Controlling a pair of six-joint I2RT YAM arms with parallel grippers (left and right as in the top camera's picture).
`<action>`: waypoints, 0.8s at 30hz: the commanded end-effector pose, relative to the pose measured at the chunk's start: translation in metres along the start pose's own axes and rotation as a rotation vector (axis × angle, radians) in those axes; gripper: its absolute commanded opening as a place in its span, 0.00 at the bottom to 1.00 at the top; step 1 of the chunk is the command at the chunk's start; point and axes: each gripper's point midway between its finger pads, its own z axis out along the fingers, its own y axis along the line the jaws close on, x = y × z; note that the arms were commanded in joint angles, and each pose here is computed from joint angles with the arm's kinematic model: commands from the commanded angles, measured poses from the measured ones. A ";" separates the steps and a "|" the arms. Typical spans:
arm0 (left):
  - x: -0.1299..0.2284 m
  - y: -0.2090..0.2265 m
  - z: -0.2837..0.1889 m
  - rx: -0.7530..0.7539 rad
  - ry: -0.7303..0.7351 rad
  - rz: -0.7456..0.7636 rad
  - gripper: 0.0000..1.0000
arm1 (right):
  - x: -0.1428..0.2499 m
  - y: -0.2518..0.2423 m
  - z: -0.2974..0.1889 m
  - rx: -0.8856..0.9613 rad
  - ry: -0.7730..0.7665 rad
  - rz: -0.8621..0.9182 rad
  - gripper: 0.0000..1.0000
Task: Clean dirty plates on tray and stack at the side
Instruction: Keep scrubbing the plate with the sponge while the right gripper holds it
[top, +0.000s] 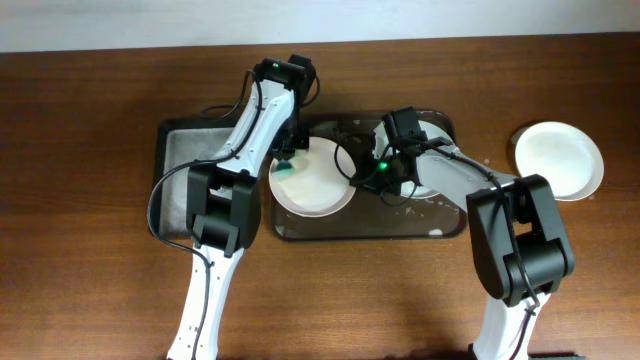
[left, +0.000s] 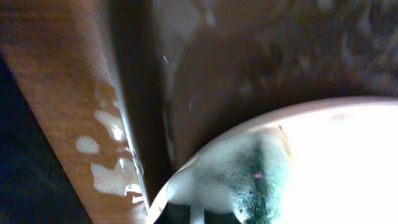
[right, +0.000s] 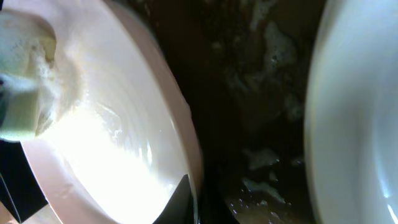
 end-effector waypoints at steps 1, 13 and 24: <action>0.021 -0.026 0.009 0.121 0.104 0.191 0.00 | 0.010 -0.020 0.008 0.051 0.031 0.023 0.04; 0.048 -0.077 -0.027 0.670 0.187 0.373 0.00 | -0.010 0.014 -0.042 0.026 -0.100 -0.075 0.04; 0.039 0.029 0.008 0.095 0.234 0.166 0.00 | -0.018 -0.001 -0.050 0.040 -0.117 -0.038 0.04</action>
